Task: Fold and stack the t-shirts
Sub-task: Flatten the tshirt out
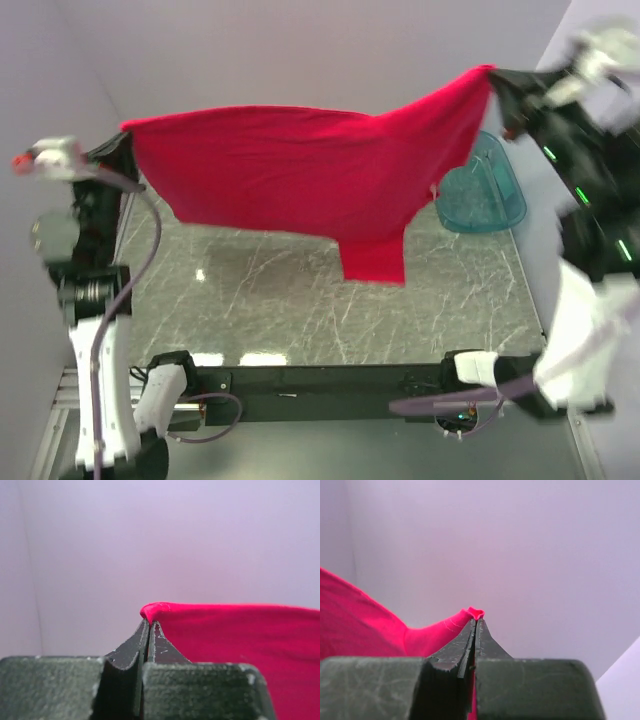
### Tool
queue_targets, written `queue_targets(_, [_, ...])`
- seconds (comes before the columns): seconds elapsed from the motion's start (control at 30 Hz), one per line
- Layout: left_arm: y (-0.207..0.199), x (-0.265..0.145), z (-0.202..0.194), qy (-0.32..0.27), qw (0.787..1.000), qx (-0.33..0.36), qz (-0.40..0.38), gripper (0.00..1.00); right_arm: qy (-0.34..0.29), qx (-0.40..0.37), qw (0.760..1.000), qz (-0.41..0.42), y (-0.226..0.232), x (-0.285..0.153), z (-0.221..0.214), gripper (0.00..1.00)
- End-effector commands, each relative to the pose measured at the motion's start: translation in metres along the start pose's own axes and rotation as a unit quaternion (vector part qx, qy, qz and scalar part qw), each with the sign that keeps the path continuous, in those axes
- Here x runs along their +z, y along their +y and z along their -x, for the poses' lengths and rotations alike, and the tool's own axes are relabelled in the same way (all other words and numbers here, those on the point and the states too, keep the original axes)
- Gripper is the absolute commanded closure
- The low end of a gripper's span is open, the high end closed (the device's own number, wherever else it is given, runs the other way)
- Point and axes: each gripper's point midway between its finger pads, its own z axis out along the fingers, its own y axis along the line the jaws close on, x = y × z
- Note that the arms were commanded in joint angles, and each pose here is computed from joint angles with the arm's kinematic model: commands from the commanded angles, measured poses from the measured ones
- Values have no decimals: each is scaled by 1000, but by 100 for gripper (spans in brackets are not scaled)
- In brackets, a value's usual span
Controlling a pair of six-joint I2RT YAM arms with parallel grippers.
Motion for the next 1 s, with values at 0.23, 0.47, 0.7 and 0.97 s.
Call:
queue_targets(0.23, [-49, -103, 197, -276, 959, -67, -9, 99, -220, -71, 972, -34, 39, -148, 166, 100])
queue_targets(0.47, [-53, -127, 221, -305, 949, -75, -7, 99, -236, -70, 968, -36, 51, -162, 179, 100])
queue_targets(0.7, [-39, -107, 188, -275, 959, -71, 13, 99, -193, -41, 980, -36, 28, -118, 149, 100])
queue_targets(0.97, [11, -43, 68, -166, 979, -75, 89, 99, -61, 54, 996, 33, 4, -13, 19, 100])
